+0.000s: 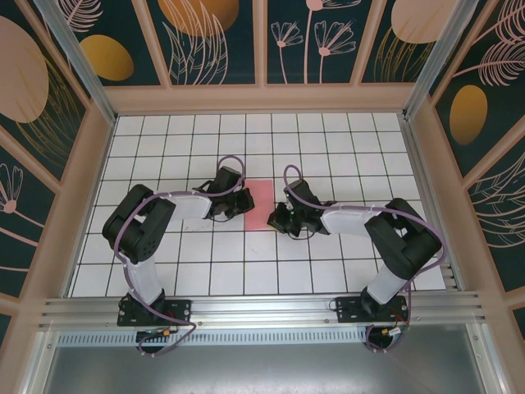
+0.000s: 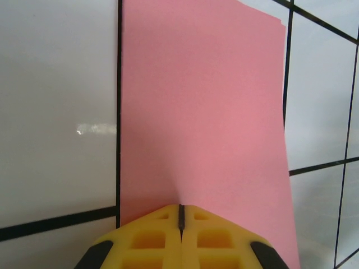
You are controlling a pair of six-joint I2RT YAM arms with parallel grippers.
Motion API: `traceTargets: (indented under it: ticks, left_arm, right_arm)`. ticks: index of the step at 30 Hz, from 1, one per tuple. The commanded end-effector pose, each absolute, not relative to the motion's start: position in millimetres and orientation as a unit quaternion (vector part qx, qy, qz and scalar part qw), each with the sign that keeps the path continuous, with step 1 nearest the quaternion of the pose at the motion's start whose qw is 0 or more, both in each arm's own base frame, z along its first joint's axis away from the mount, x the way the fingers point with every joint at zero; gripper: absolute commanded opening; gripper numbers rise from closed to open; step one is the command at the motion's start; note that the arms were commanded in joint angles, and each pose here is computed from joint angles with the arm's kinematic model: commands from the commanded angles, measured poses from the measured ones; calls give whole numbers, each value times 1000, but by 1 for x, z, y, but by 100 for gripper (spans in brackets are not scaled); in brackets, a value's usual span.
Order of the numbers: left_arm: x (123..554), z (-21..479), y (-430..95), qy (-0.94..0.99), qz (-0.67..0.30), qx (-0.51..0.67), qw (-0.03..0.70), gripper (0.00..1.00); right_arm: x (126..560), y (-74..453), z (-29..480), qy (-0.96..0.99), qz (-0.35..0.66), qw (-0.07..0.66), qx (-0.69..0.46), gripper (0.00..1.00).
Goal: Fold a paper plane with a square sheet of paper (pick it up from the middle)
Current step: Third fold the triangle at the center of the table.
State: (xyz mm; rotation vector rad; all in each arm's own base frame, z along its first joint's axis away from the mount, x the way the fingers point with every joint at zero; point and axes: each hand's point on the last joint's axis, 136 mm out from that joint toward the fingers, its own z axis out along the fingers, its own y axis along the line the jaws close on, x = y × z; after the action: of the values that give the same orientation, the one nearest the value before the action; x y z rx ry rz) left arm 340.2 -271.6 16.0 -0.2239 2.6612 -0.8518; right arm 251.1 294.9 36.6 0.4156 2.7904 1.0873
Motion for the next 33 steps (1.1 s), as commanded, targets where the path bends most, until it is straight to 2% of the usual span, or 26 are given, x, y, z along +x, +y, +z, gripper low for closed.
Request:
traceTargets:
  ticks: [1, 4, 9, 19, 33]
  left_arm:
    - [331, 31, -269, 934, -307, -64, 169, 5]
    - [339, 51, -275, 927, -319, -52, 190, 7]
    - [338, 26, -278, 936, -308, -53, 164, 5]
    - [332, -2, -270, 949, -278, -54, 140, 3]
    - [332, -1, -272, 949, -279, -44, 139, 3]
  right_arm:
    - [246, 284, 40, 931, 333, 49, 142, 0]
    - [235, 278, 39, 939, 320, 31, 126, 0]
    - [223, 274, 45, 942, 318, 15, 111, 0]
    - [249, 298, 63, 927, 358, 40, 102, 0]
    - [276, 326, 57, 917, 388, 57, 76, 0]
